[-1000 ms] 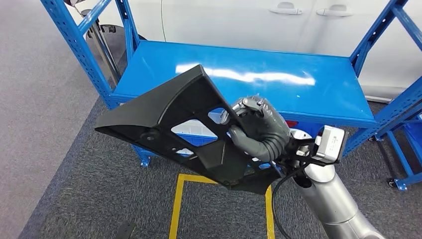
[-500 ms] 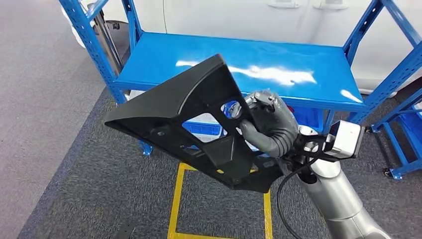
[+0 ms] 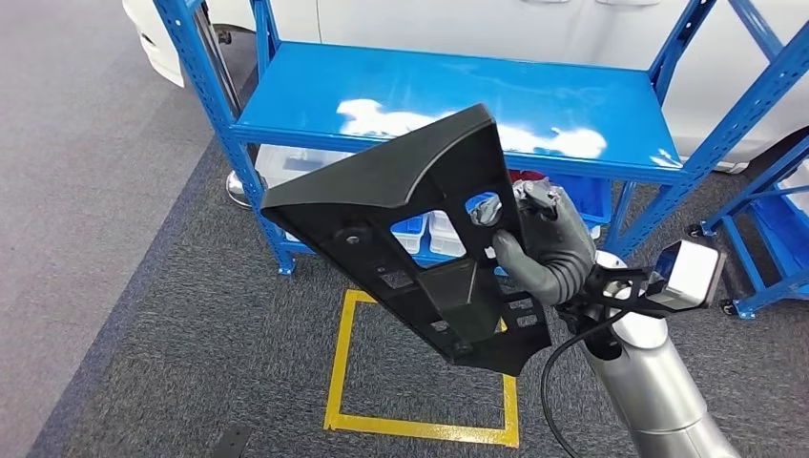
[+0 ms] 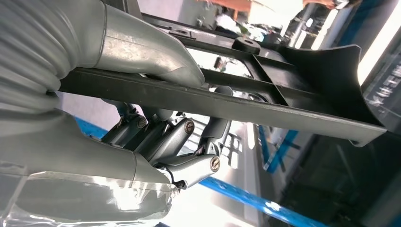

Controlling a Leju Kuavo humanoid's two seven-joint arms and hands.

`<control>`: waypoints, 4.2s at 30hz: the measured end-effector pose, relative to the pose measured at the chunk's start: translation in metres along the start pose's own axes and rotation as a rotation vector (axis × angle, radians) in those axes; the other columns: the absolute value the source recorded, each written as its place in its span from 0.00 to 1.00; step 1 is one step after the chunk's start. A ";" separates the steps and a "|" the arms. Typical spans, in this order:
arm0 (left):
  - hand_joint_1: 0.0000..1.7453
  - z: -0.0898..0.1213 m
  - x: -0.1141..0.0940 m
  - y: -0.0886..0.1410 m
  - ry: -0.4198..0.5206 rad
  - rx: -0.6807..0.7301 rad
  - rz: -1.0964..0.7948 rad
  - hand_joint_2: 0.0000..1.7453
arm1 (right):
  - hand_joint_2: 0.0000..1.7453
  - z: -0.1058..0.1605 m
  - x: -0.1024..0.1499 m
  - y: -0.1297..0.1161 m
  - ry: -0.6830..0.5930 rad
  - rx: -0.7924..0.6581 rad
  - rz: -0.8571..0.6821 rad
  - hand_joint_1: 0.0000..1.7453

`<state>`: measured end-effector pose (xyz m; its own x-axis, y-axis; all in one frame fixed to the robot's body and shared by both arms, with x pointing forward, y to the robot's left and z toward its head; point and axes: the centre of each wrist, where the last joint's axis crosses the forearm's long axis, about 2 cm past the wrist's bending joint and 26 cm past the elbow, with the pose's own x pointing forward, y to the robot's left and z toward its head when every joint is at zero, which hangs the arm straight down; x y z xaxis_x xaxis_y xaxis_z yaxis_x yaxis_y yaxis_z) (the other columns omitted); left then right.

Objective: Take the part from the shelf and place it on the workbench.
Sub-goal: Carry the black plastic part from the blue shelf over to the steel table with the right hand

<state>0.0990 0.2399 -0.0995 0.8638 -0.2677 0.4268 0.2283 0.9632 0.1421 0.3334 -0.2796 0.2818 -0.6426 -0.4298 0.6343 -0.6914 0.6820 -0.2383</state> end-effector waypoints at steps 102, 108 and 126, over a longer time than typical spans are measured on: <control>0.00 0.005 -0.012 -0.009 0.030 0.012 0.017 1.00 | 1.00 0.058 0.023 0.013 0.068 -0.138 0.083 1.00; 0.00 0.004 -0.011 -0.006 0.027 0.019 0.015 1.00 | 1.00 0.061 0.018 0.016 0.073 -0.141 0.076 1.00; 0.00 0.004 -0.019 0.001 0.056 0.031 -0.008 1.00 | 1.00 0.078 0.022 0.031 0.068 -0.188 0.091 1.00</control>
<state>0.0810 0.2462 -0.1036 0.8859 -0.2725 0.3754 0.2218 0.9596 0.1730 0.2727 -0.3141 0.2310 -0.6714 -0.3247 0.6662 -0.5539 0.8171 -0.1599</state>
